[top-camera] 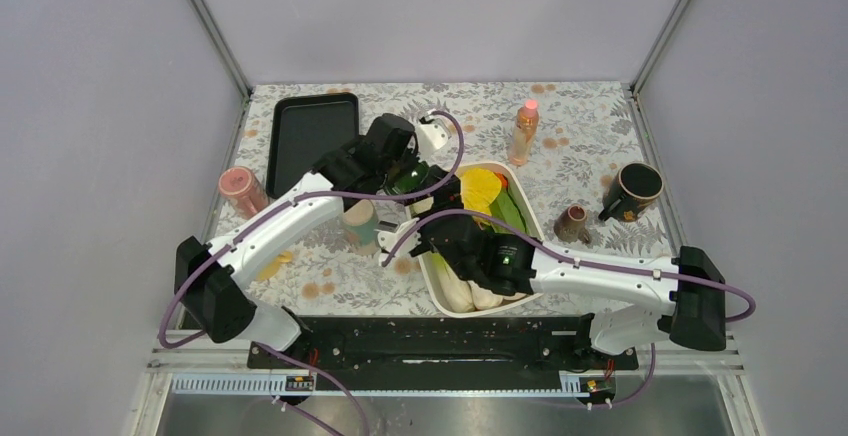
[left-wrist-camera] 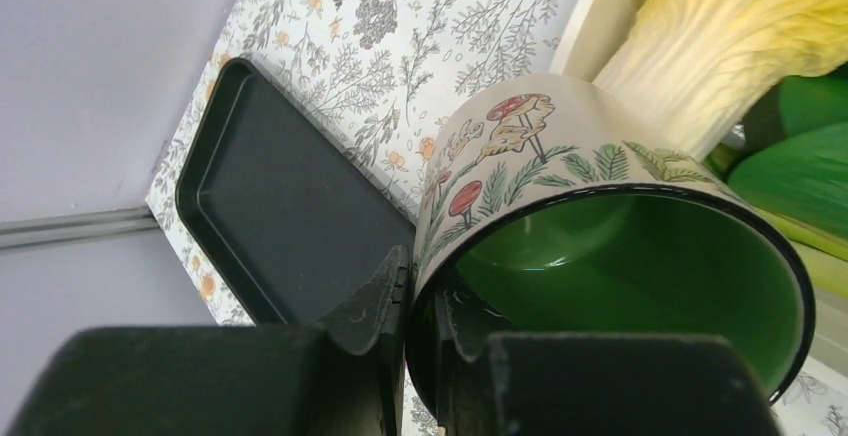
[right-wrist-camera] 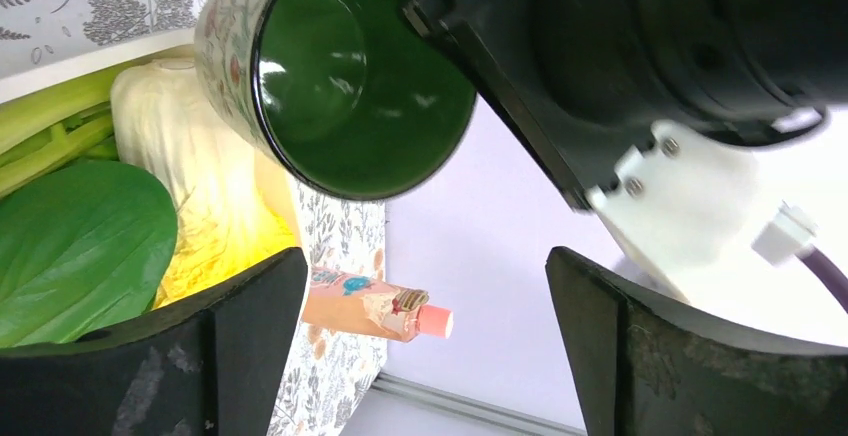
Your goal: Turn the mug right side up
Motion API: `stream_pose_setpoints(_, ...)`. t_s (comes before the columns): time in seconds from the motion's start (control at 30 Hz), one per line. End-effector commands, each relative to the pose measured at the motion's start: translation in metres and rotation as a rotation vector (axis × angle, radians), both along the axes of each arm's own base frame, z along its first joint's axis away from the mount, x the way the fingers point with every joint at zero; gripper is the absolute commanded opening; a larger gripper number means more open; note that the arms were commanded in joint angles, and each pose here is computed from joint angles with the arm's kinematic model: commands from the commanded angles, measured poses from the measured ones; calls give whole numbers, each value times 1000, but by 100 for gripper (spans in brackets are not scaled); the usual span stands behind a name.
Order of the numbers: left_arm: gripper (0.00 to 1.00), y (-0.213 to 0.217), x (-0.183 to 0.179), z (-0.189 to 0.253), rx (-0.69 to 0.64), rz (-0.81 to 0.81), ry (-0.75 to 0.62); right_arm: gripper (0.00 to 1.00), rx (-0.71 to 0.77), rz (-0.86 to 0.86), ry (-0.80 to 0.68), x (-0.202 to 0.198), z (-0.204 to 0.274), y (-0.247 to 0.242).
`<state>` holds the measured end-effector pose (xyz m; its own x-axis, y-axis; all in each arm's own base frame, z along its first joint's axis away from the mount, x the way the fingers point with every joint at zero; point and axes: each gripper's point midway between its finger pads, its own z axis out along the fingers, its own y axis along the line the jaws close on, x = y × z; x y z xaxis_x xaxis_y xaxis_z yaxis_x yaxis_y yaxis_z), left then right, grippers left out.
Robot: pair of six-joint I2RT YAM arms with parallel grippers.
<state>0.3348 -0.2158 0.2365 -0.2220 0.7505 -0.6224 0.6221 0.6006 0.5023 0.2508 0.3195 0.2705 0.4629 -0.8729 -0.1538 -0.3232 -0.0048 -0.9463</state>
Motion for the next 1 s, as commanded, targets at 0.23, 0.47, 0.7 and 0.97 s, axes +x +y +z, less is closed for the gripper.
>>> stream_pose_setpoints(0.23, 0, 11, 72, 52, -248, 107, -122, 100, 189, 9, -34, 12, 35, -7)
stream_pose_setpoints(0.47, 0, 68, 129, 61, -417, 291, -56, 99, 284, 59, 22, 2, 42, -4)
stream_pose_setpoints(0.7, 0, 149, 206, 13, -524, 602, 82, 99, 335, 31, 80, 1, 31, -11)
stream_pose_setpoints(0.97, 0, 206, 268, -18, -556, 785, 89, 99, 334, -20, 123, 7, 13, -18)
